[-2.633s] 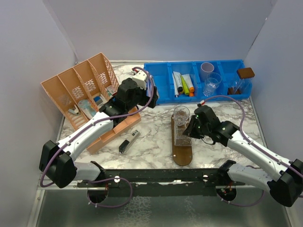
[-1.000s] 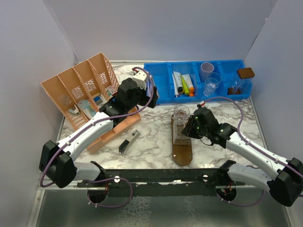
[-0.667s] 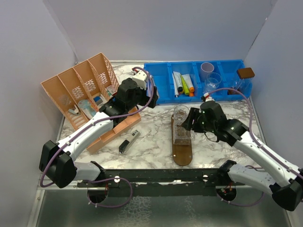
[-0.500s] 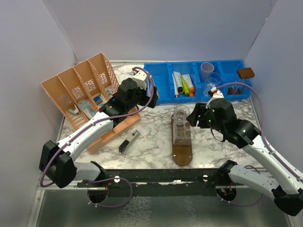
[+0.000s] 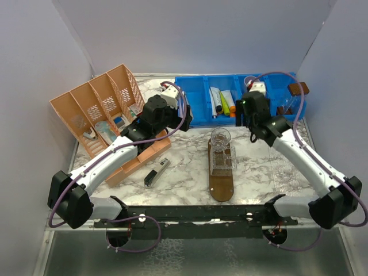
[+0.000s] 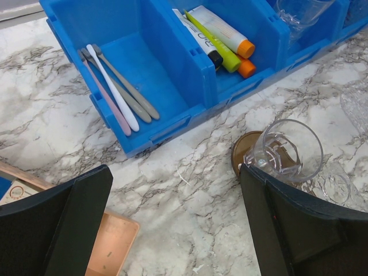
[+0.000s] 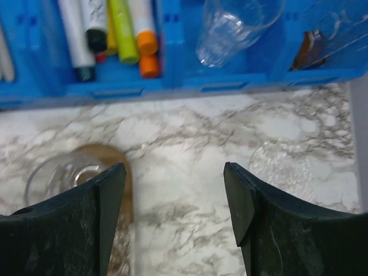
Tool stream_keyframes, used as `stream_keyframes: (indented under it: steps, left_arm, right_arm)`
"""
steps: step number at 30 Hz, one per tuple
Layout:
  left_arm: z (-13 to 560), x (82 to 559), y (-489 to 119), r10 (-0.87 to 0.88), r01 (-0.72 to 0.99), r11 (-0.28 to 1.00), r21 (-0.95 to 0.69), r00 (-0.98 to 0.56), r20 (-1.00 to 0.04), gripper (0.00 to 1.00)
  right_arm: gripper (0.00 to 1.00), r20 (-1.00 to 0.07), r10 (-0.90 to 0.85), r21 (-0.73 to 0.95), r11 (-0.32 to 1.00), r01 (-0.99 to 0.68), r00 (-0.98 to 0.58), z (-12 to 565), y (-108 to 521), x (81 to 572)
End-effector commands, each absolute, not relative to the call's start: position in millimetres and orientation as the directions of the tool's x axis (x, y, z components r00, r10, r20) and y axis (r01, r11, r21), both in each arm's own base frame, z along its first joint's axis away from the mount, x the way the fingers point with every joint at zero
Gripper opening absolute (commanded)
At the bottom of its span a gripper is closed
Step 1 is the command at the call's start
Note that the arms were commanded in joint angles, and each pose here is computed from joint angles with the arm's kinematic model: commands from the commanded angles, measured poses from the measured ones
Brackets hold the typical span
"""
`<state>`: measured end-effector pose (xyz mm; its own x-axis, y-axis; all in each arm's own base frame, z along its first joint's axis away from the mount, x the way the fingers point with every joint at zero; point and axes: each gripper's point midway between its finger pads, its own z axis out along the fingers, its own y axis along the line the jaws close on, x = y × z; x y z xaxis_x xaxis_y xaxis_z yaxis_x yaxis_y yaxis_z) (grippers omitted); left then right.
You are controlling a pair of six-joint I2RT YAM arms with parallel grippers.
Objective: Prepare toiletry sets of a toothbrush and toothpaste on the tray
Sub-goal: Pick up the cup from the storage box.
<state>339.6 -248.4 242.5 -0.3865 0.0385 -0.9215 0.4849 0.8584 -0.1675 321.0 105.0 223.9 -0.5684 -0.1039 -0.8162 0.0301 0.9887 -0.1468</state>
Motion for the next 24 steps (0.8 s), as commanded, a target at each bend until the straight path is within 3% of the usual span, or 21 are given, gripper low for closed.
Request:
stream_keyframes:
  steps: [1,15,24]
  left_arm:
    - [270.4,342.7,-246.6,0.001,0.486,0.857,-0.174,-0.338,-0.941,0.97]
    - [270.2,342.7,-247.7,0.001,0.489,0.854,-0.176,-0.34,-0.94,0.97]
    - [270.8,342.2,-247.7,-0.001,0.49,0.854,-0.178,-0.34,-0.941,0.97]
  right_arm:
    - [0.69,-0.886,-0.051,-0.134,0.98,0.147,-0.462,263.5,58.2,385.3]
    - [0.54,-0.8,0.332,0.158,0.92,0.359,-0.5,211.6,-24.6,485.3]
    - [0.5,-0.744,0.398,0.186,0.895,0.405,-0.536,171.8,-40.9,508.0]
